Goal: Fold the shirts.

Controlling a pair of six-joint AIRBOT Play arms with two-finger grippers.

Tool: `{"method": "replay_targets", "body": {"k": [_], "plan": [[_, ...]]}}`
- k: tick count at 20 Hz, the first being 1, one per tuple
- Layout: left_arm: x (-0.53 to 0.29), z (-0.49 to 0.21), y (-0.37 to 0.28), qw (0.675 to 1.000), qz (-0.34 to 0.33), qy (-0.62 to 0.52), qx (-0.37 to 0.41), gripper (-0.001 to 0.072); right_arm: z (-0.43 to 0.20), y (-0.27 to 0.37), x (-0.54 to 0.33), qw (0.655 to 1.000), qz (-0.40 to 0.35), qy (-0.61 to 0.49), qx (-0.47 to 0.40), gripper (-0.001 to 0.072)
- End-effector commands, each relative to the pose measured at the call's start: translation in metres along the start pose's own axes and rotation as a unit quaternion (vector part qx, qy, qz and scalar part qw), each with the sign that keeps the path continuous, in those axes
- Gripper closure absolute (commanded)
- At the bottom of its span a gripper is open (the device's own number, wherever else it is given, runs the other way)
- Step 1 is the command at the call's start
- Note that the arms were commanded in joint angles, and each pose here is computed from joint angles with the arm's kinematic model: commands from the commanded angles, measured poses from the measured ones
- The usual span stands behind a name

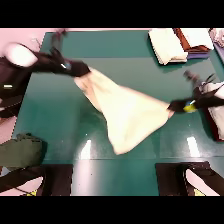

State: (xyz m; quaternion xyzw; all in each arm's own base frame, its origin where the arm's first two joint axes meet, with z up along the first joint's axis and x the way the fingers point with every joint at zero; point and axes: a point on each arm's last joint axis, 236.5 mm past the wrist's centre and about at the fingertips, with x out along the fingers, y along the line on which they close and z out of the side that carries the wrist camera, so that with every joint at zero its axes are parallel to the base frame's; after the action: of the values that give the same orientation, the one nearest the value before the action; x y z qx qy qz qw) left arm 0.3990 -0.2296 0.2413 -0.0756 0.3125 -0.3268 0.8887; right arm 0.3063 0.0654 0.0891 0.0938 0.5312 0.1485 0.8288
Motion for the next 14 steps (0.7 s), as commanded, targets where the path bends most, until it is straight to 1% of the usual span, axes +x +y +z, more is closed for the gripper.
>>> {"method": "replay_targets", "body": {"k": [1, 2, 4, 6, 8, 10, 12, 14], "plan": [[-0.137, 0.091, -0.054, 0.98, 0.031, -0.169, 0.104, 0.0684, 0.074, 0.041, -0.16, 0.974, -0.055, -0.209, -0.073, 0.0696], [-0.162, 0.101, -0.067, 0.973, 0.027, -0.195, 0.116, 0.0684, 0.085, 0.056, -0.194, 0.963, -0.052, -0.251, -0.084, 0.0696], [-0.186, 0.105, -0.08, 0.968, 0.024, -0.216, 0.126, 0.0684, 0.096, 0.081, -0.24, 0.948, -0.039, -0.298, -0.105, 0.0696], [-0.175, 0.089, -0.076, 0.976, 0.024, -0.178, 0.126, 0.0684, 0.101, 0.091, -0.252, 0.946, -0.031, -0.305, -0.108, 0.0696], [-0.146, 0.063, -0.061, 0.986, 0.026, -0.116, 0.114, 0.0684, 0.096, 0.092, -0.236, 0.957, -0.023, -0.267, -0.108, 0.0697], [-0.109, 0.028, -0.038, 0.994, 0.034, -0.046, 0.096, 0.0684, 0.088, 0.092, -0.199, 0.972, -0.008, -0.207, -0.109, 0.0697], [-0.075, -0.014, -0.016, 0.997, 0.037, 0.019, 0.07, 0.0684, 0.077, 0.088, -0.163, 0.981, 0.0, -0.162, -0.104, 0.0697], [-0.043, -0.072, 0.006, 0.994, 0.04, 0.093, 0.038, 0.0684, 0.066, 0.081, -0.128, 0.988, 0.005, -0.127, -0.093, 0.0696]]}}
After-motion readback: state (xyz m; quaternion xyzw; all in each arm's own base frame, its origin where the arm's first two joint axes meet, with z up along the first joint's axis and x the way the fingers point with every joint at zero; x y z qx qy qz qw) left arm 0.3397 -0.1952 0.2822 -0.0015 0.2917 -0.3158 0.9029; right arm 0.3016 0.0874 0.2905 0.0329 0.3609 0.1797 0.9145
